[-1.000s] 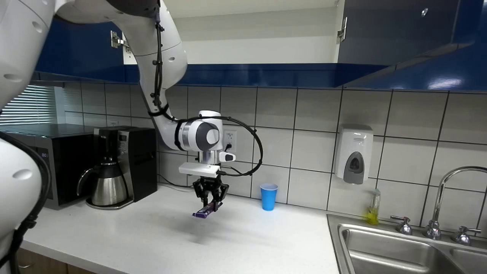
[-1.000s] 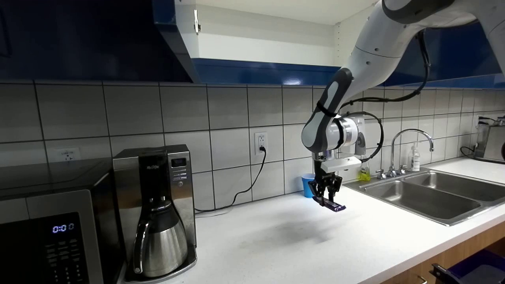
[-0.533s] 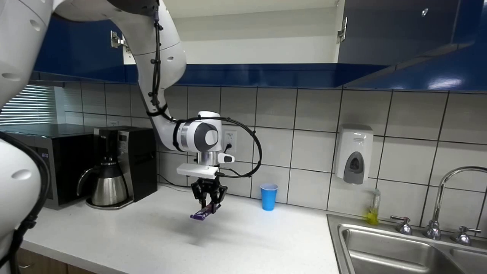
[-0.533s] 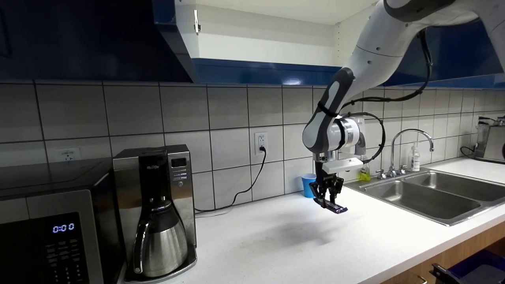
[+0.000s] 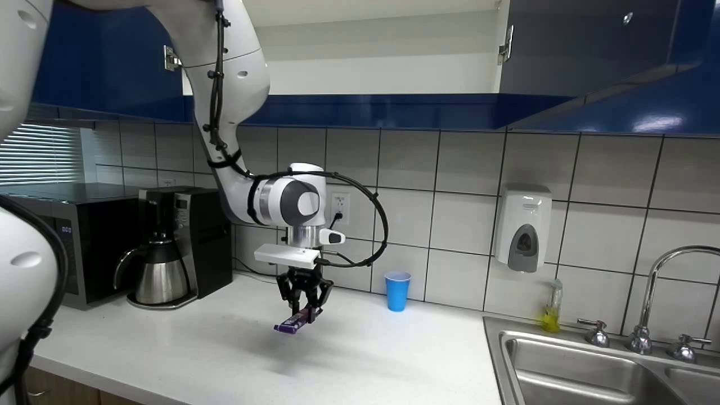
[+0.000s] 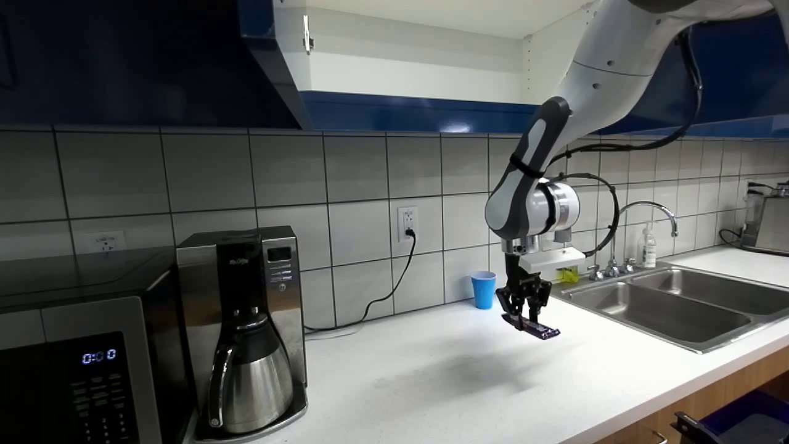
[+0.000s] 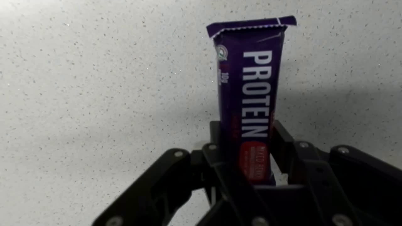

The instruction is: Put the packet in the top cabinet

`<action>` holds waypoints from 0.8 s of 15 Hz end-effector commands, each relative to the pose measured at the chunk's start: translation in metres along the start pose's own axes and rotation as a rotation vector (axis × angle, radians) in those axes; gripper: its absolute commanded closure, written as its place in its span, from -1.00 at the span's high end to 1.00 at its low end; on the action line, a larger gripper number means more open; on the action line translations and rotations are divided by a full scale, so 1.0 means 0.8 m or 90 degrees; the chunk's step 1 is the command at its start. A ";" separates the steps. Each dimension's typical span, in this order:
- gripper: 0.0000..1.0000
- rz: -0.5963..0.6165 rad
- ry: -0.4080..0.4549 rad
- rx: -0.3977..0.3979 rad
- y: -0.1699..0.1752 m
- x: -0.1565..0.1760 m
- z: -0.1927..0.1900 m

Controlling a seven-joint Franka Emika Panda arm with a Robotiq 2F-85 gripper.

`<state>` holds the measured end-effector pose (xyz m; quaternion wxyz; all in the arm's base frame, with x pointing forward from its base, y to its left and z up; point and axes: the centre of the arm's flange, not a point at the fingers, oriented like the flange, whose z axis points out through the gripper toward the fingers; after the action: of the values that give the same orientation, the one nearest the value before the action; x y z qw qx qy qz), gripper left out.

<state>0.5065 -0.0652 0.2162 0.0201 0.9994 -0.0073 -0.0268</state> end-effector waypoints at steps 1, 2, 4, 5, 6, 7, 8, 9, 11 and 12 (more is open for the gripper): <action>-0.68 -0.036 0.016 0.004 -0.004 -0.027 -0.014; -0.68 -0.045 0.015 0.005 -0.007 -0.031 -0.016; -0.68 -0.058 0.014 0.007 -0.012 -0.041 -0.020; -0.68 -0.064 0.013 0.008 -0.014 -0.045 -0.022; -0.68 -0.072 0.012 0.008 -0.017 -0.050 -0.025; -0.68 -0.079 0.009 0.007 -0.019 -0.053 -0.027; -0.68 -0.084 0.010 0.006 -0.020 -0.056 -0.030; -0.68 -0.087 0.012 0.005 -0.021 -0.059 -0.033; -0.68 -0.092 0.020 0.005 -0.023 -0.063 -0.042; -0.68 -0.094 0.022 0.008 -0.024 -0.064 -0.048</action>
<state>0.4716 -0.0460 0.2346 0.0135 0.9985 0.0475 -0.0228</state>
